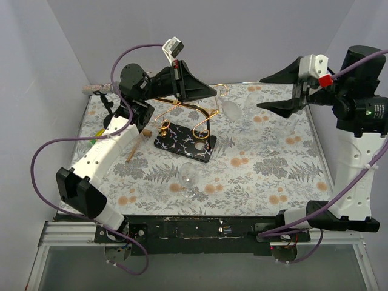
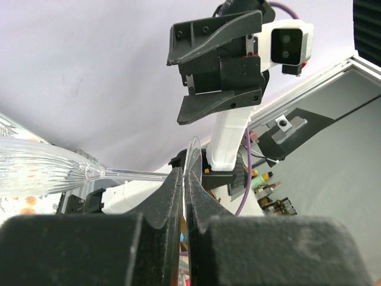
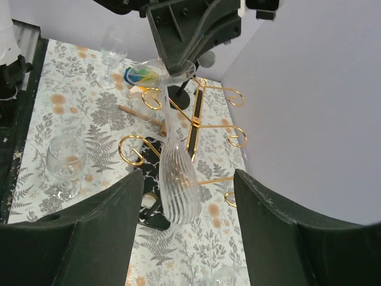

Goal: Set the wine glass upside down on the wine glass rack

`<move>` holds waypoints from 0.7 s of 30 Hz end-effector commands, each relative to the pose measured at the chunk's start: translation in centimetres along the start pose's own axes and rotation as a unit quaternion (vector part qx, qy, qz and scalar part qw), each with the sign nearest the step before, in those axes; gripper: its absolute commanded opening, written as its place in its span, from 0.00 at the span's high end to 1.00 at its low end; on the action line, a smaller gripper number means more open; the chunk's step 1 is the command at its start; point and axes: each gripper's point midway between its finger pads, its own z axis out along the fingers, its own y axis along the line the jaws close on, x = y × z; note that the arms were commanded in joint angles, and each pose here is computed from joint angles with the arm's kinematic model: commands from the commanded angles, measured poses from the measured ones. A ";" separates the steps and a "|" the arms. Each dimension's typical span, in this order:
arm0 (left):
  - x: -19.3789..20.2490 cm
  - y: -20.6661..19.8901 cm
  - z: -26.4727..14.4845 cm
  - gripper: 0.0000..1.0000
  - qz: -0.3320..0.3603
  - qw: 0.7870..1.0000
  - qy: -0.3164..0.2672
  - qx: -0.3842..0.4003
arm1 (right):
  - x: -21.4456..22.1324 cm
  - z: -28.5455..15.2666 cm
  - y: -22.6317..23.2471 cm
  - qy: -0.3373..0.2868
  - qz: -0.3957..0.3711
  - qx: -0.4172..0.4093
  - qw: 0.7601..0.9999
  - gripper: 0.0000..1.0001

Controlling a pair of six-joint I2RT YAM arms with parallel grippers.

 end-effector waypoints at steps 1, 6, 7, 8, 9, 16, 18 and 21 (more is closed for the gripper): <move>-1.5 -4.9 -1.2 1.00 -0.001 1.000 -0.022 0.017 | -2.4 -1.9 0.9 -0.016 -0.006 0.008 1.000 0.30; -4.9 -6.5 -1.5 1.00 0.041 0.997 -0.052 0.027 | -2.7 -2.7 0.6 -0.010 -0.010 0.026 1.000 0.30; -5.7 -6.6 -1.5 1.00 0.047 0.997 -0.059 0.027 | -2.7 -2.7 0.6 -0.011 -0.009 0.026 1.000 0.30; -6.5 -6.8 -1.7 1.00 0.056 0.996 -0.069 0.027 | -2.7 -2.8 0.7 -0.011 -0.008 0.026 1.000 0.30; -7.3 -6.9 -1.9 1.00 0.062 0.995 -0.078 0.024 | -2.6 -2.8 0.6 -0.010 -0.005 0.027 1.000 0.30; -13.9 -4.1 -6.3 1.00 0.098 0.974 -0.195 -0.061 | -1.1 -3.0 0.6 -0.004 0.012 0.033 0.999 0.31; -15.3 -3.2 -7.8 1.00 0.099 0.965 -0.227 -0.082 | -0.3 -2.9 0.5 -0.005 0.022 0.031 0.999 0.31; -17.2 -1.8 -10.0 1.00 0.094 0.954 -0.266 -0.103 | 0.8 -2.8 0.5 -0.005 0.038 0.028 0.999 0.31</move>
